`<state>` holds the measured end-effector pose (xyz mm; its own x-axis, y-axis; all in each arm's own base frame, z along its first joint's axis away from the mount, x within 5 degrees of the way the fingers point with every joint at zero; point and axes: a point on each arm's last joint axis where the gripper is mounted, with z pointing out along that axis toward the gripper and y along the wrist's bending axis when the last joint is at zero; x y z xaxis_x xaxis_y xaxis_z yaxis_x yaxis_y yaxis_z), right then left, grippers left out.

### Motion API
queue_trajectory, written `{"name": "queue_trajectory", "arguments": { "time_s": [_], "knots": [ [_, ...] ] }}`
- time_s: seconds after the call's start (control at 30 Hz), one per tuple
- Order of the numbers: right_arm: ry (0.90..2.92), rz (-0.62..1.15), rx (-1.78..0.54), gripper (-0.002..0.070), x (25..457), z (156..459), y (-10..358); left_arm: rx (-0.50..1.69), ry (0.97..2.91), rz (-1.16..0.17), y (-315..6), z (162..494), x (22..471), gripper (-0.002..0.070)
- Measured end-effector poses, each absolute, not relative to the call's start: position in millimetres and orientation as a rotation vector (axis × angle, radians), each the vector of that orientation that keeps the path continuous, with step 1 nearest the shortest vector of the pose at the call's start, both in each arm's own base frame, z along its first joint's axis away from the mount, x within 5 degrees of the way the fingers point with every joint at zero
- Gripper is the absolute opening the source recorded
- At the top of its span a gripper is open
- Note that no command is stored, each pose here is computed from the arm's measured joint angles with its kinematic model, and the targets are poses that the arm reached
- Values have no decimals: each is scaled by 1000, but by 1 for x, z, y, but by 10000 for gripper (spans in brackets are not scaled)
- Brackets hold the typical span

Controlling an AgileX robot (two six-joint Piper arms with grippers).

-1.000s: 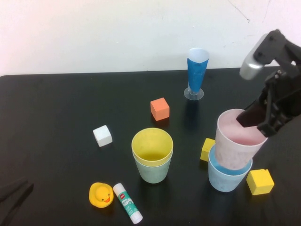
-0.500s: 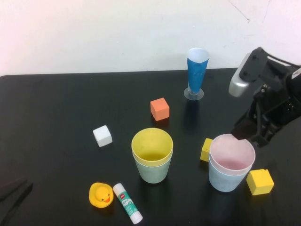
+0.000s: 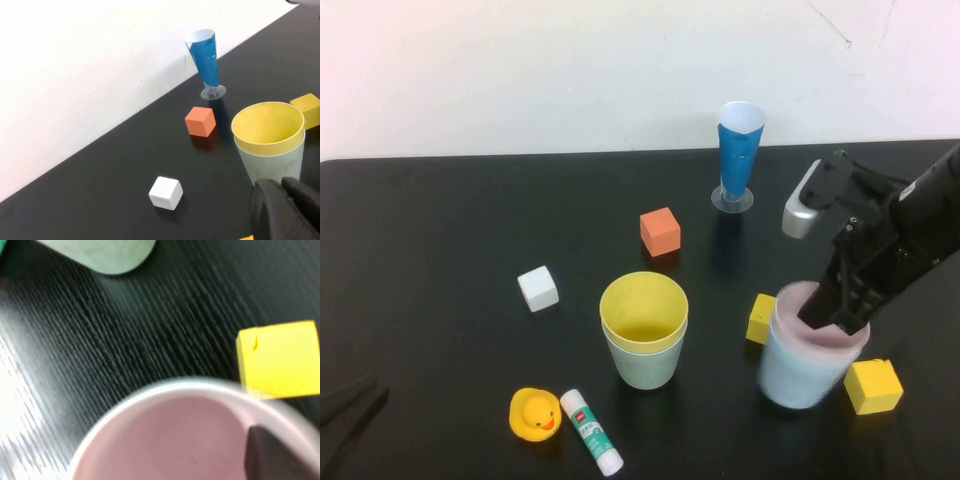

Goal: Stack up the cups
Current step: Pick up the blue cup, then place the blue cup on the yellow cup

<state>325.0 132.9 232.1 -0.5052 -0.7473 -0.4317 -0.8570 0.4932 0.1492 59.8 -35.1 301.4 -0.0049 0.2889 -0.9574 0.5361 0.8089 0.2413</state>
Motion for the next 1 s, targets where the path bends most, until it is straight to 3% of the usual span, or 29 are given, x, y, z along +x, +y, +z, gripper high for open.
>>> {"name": "queue_trajectory", "arguments": {
  "time_s": [0.07, 0.17, 0.4, 0.57, 0.77, 1.0],
  "knots": [
    [2423, 515, -1365, 55, 326, 236, 134, 670, 1603, -219, -35, 301, 60, 1],
    [2391, 541, -1399, 47, 331, 255, 137, 676, 1620, -216, -35, 300, 60, 1],
    [2202, 588, -1437, 46, 338, 339, 159, 678, 1655, -221, -36, 289, 61, 1],
    [1980, 565, -1534, 46, 322, 386, 204, 666, 1620, -237, -38, 283, 63, 1],
    [1977, 478, -1709, 45, 319, 353, 250, 659, 1603, -242, -39, 284, 63, 1],
    [2030, 374, -1756, 45, 335, 316, 265, 658, 1604, -243, -39, 284, 63, 1]
  ]
}}
